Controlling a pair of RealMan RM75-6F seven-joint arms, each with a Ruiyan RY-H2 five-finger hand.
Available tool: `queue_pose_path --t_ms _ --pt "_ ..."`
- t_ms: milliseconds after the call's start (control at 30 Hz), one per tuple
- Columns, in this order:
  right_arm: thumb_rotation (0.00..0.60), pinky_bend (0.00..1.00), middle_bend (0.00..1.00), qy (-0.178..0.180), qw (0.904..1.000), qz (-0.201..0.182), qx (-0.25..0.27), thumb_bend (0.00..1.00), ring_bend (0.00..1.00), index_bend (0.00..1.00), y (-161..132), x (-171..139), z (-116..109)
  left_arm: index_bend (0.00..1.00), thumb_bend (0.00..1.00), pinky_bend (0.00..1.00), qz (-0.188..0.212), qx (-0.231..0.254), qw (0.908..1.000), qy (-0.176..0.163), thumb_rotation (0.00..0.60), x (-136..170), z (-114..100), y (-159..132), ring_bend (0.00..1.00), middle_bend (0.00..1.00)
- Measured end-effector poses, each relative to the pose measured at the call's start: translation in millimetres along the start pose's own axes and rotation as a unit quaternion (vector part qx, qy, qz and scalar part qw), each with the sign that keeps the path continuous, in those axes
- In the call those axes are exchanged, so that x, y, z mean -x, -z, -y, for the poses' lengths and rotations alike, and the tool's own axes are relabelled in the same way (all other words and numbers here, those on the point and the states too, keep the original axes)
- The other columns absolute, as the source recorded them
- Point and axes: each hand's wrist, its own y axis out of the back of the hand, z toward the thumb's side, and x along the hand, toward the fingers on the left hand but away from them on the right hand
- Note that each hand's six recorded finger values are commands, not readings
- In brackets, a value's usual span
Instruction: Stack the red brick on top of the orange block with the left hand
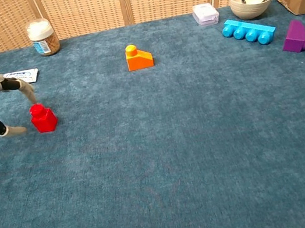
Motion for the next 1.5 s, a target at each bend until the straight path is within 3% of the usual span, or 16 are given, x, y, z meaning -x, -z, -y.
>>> queue_pose_path --t_ms 333,867,1033,1233,1500 --pt "0.6 0.22 0.36 -0.002 1.0 0.005 -0.002 0.27 0.25 0.37 3.7 -1.3 0.2 0.35 0.3 0.16 0.003 -0.003 1.0 -0.001 0.592 -8.9 3.5 -7.7 0.13 0.21" --pt "0.6 0.22 0.36 -0.007 0.9999 0.007 -0.003 0.27 0.25 0.37 5.3 -2.9 2.6 0.54 0.36 0.21 0.0 0.008 1.0 -0.004 0.575 -15.7 5.4 -11.4 0.19 0.3" --pt "0.6 0.22 0.36 -0.008 0.9999 0.007 -0.002 0.27 0.25 0.37 5.6 -3.6 3.5 0.55 0.36 0.22 -0.002 0.012 0.9999 -0.009 0.573 -15.9 1.7 -11.0 0.22 0.31" --pt "0.6 0.22 0.36 -0.01 0.9999 0.008 0.0 0.27 0.25 0.37 6.6 -3.6 5.4 0.55 0.36 0.22 0.002 0.026 0.9995 -0.017 0.573 -14.6 -13.9 -12.7 0.22 0.31" --pt "0.6 0.22 0.36 -0.01 0.9999 0.005 0.003 0.27 0.25 0.37 6.5 -4.3 5.8 0.55 0.36 0.22 0.006 0.044 0.9985 -0.032 0.566 -20.4 -56.7 -17.0 0.22 0.31"
